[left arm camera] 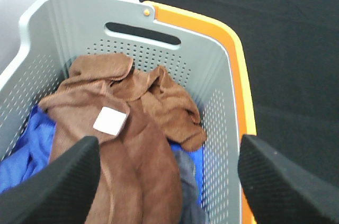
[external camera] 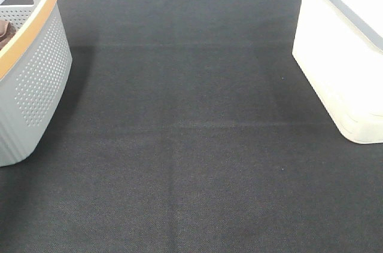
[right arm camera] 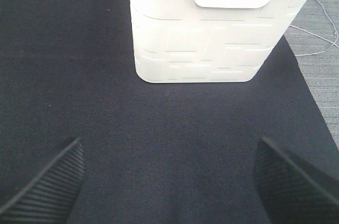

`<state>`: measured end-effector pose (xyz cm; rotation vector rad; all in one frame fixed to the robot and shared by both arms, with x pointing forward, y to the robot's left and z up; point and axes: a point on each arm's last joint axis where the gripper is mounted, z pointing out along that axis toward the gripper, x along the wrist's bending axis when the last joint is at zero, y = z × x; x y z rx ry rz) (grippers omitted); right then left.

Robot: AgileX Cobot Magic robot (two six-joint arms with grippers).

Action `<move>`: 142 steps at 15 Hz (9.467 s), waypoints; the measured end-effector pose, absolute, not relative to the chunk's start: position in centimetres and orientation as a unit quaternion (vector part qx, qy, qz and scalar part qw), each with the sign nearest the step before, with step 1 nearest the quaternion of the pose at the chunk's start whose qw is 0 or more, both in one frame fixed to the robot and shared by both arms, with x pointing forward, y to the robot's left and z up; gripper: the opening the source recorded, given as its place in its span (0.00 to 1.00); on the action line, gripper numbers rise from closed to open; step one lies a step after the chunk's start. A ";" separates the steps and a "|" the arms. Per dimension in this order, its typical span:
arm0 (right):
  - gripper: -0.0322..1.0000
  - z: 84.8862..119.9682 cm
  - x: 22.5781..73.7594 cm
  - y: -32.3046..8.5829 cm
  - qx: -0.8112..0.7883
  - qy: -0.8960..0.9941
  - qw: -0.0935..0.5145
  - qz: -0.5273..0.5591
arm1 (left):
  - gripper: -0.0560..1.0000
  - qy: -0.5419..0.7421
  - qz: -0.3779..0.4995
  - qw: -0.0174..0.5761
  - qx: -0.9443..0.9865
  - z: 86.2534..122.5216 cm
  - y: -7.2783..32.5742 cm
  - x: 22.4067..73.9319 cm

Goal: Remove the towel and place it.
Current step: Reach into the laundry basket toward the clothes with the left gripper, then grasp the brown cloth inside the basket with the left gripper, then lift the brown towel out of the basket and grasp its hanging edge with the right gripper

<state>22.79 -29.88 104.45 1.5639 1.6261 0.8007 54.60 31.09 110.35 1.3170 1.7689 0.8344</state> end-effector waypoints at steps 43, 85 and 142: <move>0.82 104.5 22.8 -29.9 0.608 0.632 0.365 0.311 | 0.32 0.813 0.185 0.116 0.540 97.4 36.4 74.2; 0.82 104.5 22.8 -29.8 0.608 0.633 0.362 0.315 | 0.05 0.340 0.135 0.671 0.644 129.3 12.3 57.5; 0.64 100.4 48.3 -7.4 0.401 0.755 0.324 0.407 | 0.05 0.403 0.103 0.592 0.691 125.4 6.1 56.8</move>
